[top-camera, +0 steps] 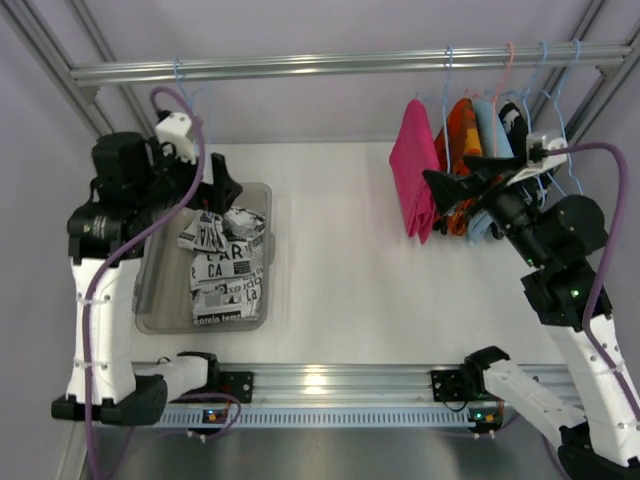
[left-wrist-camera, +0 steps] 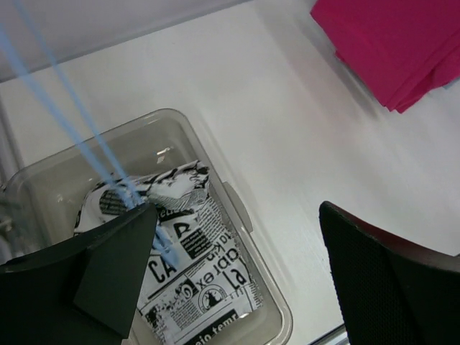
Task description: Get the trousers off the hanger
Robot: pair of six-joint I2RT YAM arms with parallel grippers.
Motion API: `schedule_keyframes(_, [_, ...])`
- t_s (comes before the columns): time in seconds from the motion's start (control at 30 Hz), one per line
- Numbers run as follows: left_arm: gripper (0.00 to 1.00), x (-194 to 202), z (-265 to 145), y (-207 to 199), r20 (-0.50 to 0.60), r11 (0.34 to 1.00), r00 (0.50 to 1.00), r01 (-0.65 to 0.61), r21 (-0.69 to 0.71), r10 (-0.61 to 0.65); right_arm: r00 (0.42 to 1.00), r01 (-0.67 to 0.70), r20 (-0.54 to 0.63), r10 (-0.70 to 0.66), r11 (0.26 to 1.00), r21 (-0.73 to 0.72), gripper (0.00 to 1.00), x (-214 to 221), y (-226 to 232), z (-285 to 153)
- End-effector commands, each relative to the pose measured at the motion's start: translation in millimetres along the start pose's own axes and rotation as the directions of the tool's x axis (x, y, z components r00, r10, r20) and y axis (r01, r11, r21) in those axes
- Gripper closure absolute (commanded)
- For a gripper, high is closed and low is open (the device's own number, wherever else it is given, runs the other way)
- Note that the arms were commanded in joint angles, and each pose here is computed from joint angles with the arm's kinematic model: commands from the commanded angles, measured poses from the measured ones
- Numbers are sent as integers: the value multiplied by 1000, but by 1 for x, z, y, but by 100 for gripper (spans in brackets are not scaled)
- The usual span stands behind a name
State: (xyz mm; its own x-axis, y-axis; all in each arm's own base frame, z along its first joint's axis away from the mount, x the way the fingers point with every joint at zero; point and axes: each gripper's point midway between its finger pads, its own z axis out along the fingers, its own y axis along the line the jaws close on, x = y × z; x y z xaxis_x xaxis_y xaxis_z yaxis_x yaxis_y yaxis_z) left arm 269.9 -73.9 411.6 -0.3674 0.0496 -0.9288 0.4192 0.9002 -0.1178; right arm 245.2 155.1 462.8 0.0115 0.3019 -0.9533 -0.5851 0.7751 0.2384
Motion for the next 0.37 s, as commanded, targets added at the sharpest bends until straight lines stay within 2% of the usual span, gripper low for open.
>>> schedule_keyframes(0.0, [1, -26, 22, -12, 19, 989, 989, -144, -43, 145, 995, 51, 75, -61, 991, 124, 0, -25, -25, -25])
schedule_keyframes(0.17, [1, -34, 51, -26, 22, 988, 988, -151, -21, 151, 993, 50, 97, -71, 979, 197, 0, -23, -36, -59])
schedule_keyframes(0.33, [1, -44, 44, -21, 99, 987, 986, -126, -100, 136, 992, 75, 83, -97, 970, 231, 1, -16, -43, -69])
